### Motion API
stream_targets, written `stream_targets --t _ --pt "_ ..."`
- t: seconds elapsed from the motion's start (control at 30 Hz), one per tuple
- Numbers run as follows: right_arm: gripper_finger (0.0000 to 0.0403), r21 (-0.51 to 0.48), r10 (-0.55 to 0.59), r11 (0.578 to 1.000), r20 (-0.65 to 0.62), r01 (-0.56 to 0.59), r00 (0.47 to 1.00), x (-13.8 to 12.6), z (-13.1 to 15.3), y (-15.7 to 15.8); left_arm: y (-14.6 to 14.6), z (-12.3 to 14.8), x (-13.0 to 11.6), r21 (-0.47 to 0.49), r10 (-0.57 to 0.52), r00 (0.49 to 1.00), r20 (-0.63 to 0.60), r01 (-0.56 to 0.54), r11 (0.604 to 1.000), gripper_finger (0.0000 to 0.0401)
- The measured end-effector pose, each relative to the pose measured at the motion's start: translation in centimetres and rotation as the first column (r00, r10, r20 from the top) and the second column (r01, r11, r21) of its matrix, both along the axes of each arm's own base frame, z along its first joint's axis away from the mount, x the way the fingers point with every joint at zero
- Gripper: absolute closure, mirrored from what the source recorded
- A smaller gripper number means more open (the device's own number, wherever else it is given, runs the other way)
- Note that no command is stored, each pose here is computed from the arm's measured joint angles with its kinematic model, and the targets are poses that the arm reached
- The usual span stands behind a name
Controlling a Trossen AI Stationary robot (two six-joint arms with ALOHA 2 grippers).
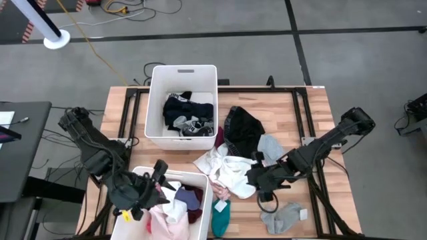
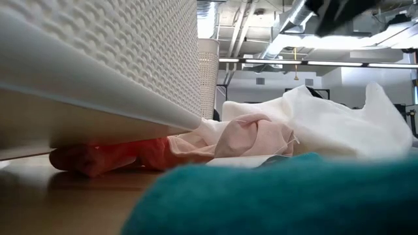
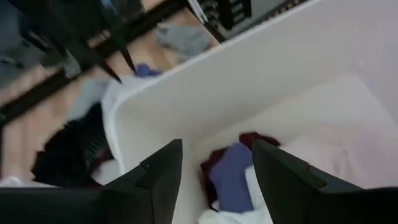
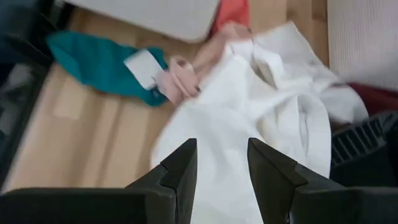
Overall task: Sort clothes
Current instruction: Put the white underwear into the bottom white laundry bin
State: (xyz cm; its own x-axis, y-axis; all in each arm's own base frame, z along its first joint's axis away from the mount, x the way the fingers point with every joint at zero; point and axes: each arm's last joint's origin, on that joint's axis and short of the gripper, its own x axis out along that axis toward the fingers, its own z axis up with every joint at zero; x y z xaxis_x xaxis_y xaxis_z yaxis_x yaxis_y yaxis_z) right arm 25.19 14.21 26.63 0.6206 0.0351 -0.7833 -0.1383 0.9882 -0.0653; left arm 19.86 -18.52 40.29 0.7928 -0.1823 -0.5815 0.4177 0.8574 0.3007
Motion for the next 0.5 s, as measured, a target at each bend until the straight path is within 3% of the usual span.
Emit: stream_targets --t 0.2,0.5 --pt "0.0248 -0.031 0.003 1.0 0.016 -0.003 1.0 0.6 -1.7 -1.2 0.5 1.0 -0.5 -0.024 0.004 0.998 0.063 -0.003 1.0 0.0211" --pt "0.0248 -0.06 0.008 0.998 0.05 -0.005 0.999 1.2 -3.0 -2.6 0.4 1.0 -0.5 -0.04 0.016 0.998 0.06 -0.014 0.999 0.0211"
